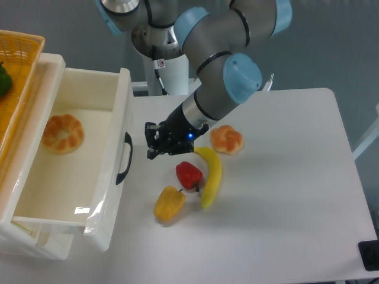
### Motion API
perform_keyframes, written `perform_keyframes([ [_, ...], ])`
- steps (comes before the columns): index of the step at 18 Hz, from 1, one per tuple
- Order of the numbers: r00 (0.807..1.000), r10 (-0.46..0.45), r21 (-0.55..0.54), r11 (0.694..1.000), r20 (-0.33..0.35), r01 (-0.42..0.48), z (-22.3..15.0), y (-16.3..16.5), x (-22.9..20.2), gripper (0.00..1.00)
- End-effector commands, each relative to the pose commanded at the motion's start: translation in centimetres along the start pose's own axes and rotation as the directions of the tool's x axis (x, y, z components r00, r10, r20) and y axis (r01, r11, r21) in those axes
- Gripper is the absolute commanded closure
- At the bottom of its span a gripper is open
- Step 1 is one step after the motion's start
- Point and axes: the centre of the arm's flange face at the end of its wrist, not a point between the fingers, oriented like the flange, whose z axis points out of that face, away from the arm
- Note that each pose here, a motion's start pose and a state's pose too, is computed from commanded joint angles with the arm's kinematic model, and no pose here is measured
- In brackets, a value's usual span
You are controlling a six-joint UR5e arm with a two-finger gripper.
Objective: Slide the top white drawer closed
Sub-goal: 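Push the drawer front with the gripper into the drawer unit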
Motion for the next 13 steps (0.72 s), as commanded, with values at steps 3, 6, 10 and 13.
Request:
perform_keyframes([
  [3,1.000,-0.005,-0.023,1.000,-0.009,0.004,1.5,-0.3,0.8,1.00],
  [6,1.000,0.000,-0.035,0.999,-0.013,-0.001,2.3,-0.4,1.7,1.00],
  [10,1.000,0.005,-0.040,0.999,-0.016,-0.006,2.6,-0.4,2.5,1.00],
  [13,1.000,0.008,-0.035,0.999,-0.015,-0.009,2.4,-0.6,3.5,1.00],
])
